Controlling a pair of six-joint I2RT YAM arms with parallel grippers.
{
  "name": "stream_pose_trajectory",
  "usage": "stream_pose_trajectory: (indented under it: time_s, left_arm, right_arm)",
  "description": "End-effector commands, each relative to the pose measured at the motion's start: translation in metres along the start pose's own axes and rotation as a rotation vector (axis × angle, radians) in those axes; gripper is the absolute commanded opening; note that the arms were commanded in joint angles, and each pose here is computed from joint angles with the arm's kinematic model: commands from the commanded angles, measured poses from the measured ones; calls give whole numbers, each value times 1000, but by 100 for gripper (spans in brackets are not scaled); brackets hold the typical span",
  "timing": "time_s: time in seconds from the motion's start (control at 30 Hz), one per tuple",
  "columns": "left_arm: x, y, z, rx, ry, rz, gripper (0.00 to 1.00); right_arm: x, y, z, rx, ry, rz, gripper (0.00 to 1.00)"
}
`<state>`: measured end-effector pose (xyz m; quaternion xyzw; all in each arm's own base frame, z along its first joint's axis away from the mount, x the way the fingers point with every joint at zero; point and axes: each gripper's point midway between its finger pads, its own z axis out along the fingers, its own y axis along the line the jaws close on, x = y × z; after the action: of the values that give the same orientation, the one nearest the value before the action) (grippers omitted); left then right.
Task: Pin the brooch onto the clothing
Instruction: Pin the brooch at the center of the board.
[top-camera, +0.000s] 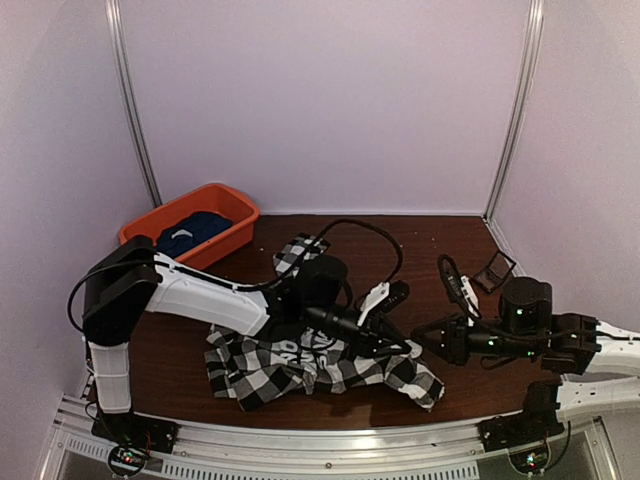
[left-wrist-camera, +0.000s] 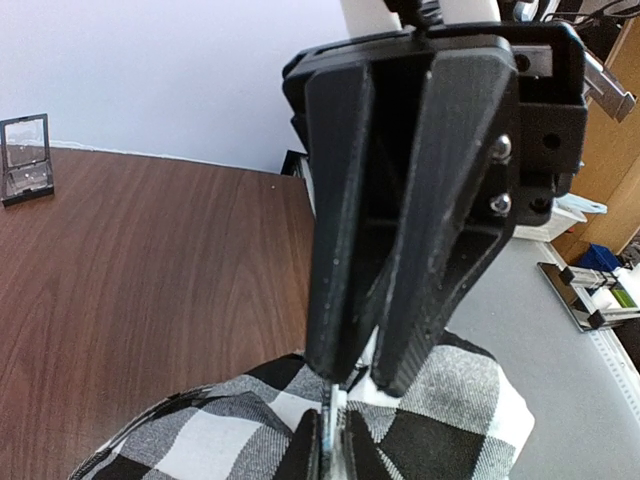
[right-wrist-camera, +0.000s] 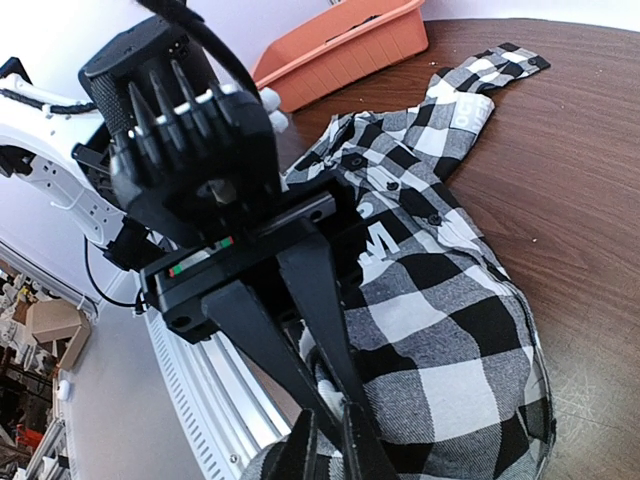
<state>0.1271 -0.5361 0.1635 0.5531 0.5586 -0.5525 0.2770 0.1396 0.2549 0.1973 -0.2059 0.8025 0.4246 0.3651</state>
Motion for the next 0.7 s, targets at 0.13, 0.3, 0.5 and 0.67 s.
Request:
stream_pose_trajectory:
  time_s: [0.13, 0.3, 0.5, 0.67]
  left_arm:
    - [-3, -2, 2, 8, -16, 33, 0]
    - [-3, -4, 2, 21, -17, 33, 0]
    - [-6, -6, 2, 30, -24, 35, 0]
    - [-6, -6, 2, 31, -21, 34, 0]
  right_arm:
    - [-6, 7, -3, -14, -4, -23, 18]
    - [-1, -2, -10, 26, 3, -41, 23]
    - [9, -4, -9, 11, 21, -35, 23]
    - [18, -6, 0, 10, 66, -42, 23]
